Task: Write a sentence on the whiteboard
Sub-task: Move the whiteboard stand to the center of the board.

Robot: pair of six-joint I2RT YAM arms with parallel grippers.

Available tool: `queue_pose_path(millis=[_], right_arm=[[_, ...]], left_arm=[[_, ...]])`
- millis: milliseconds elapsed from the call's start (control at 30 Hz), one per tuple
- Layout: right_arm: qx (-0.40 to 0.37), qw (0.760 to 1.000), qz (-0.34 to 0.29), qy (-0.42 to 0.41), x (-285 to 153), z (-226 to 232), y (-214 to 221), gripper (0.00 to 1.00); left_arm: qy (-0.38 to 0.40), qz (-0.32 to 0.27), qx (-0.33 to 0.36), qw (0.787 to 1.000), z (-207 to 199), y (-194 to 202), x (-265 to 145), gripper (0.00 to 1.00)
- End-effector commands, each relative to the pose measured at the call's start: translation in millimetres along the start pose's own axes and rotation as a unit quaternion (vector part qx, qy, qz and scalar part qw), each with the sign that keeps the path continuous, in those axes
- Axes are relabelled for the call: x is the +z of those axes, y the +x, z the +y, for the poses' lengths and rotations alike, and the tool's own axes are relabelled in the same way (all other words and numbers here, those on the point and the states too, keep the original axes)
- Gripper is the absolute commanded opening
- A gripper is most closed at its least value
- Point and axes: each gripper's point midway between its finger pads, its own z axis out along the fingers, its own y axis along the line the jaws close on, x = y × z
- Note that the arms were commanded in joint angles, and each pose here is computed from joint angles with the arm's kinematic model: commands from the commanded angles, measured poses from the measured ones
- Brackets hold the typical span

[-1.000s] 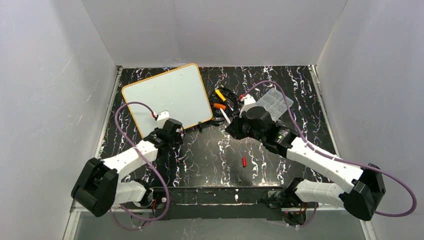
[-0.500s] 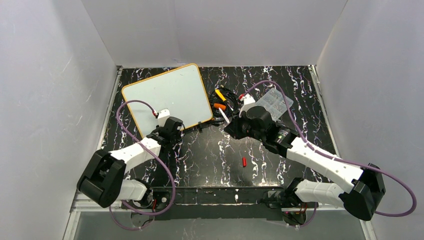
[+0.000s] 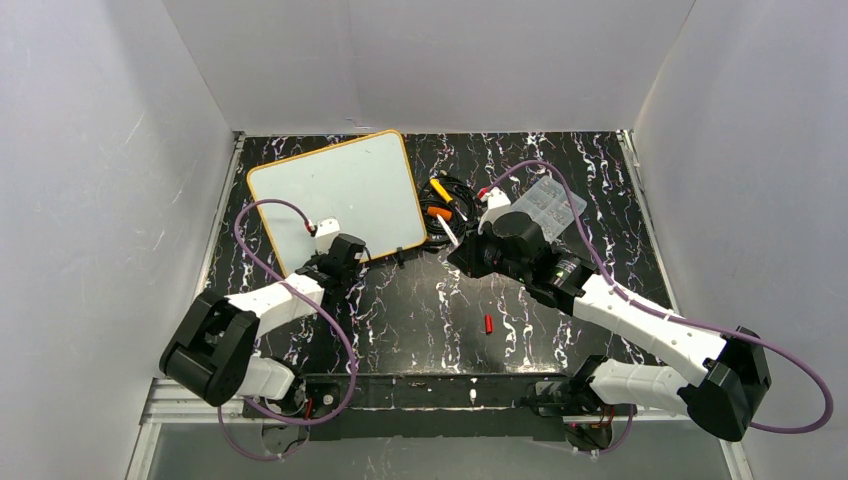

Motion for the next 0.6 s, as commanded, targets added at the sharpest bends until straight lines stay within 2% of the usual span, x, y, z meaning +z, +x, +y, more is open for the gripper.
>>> queue_pose_path(millis=[0, 433, 567], right_arm=[[0.004, 1.0, -0.015, -0.007, 3.5, 1.9, -6.0, 0.01], [0.013, 1.0, -0.023, -0.016, 3.5, 5.5, -8.2, 0.01], [0.016, 0.999, -0.028, -0.019, 0.9, 6.3, -9.5, 0.01]], left_arm=[[-0.026, -0.019, 0.003, 0.999, 11.8, -5.2, 2.0, 0.0], [0.003, -0.021, -0.001, 1.0, 12.1, 7.0, -17.7, 0.0], [0.001, -0.022, 0.021, 1.0, 11.0, 13.6, -27.6, 0.0]])
